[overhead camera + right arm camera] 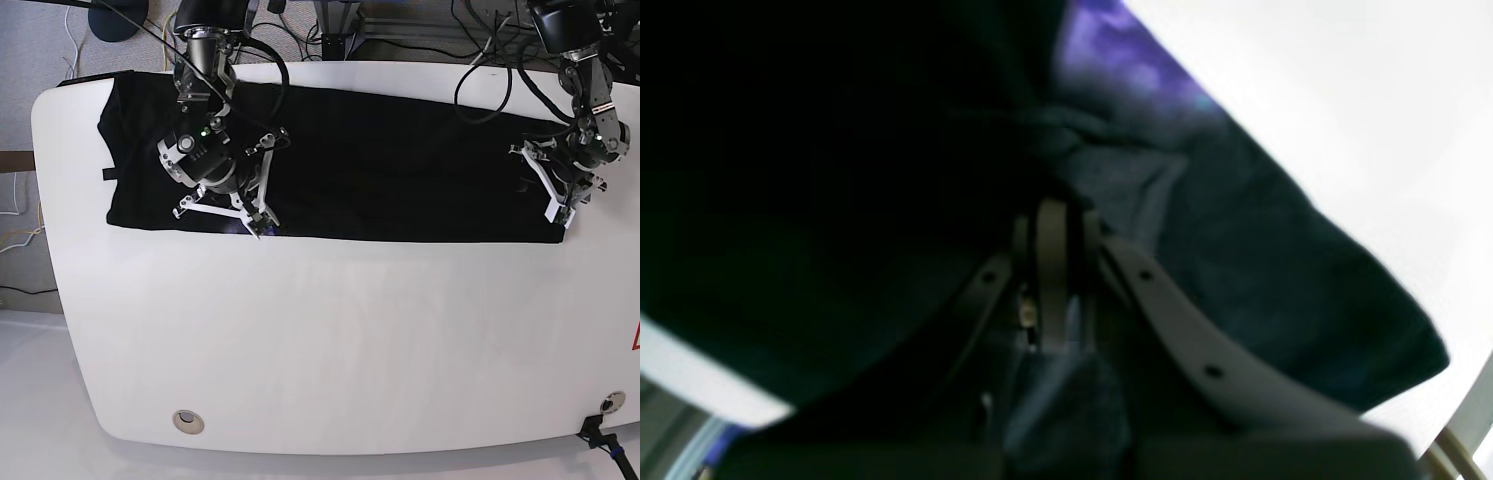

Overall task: Fold the T-shirt properly
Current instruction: 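Drag the shirt end with the right gripper, smoothing it flat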

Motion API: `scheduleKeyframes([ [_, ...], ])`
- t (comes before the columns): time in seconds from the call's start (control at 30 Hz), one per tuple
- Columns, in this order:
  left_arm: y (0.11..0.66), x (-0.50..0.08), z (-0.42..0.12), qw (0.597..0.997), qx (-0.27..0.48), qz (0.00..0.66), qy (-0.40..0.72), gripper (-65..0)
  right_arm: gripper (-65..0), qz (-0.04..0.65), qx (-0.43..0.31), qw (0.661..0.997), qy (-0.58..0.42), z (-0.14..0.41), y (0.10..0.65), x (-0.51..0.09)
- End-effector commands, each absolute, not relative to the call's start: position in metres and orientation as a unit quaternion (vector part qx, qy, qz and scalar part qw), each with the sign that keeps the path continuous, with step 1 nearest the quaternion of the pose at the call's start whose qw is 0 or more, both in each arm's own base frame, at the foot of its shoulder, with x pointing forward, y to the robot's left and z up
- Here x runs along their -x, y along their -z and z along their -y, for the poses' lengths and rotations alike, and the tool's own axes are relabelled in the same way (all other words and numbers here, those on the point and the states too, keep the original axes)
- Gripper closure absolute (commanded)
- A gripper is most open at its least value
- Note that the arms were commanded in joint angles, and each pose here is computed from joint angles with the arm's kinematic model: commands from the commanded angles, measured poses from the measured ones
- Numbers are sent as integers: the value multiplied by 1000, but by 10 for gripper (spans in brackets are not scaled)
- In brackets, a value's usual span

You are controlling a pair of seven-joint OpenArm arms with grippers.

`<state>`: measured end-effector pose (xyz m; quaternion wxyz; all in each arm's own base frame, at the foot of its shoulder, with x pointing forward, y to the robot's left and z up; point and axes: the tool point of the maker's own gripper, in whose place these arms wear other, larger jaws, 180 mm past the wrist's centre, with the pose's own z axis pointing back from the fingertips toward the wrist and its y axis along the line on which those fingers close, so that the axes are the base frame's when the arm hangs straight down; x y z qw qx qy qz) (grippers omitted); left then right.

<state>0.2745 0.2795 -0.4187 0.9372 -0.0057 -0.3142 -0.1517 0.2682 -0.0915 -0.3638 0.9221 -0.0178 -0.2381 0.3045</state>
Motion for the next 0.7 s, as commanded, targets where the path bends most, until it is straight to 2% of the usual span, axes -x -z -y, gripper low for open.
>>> scheduleKeyframes([
  [0.0,421,-269,-287,943,-11,292,160,-358,0,246,19,921,-301,89,357,-270],
  [0.1,421,-269,-287,943,-11,292,160,-358,0,222,2,927,-303,82,372,-249],
  [0.33,421,-269,-288,943,-11,292,161,-358,0,176,-49,917,-356,37,394,-197],
  [0.53,421,-269,-288,943,-11,292,161,-358,-11,171,-138,909,-354,5,395,-173],
  [0.67,421,-269,-287,943,-11,292,161,-358,-332,176,-164,901,-360,4,393,-170],
])
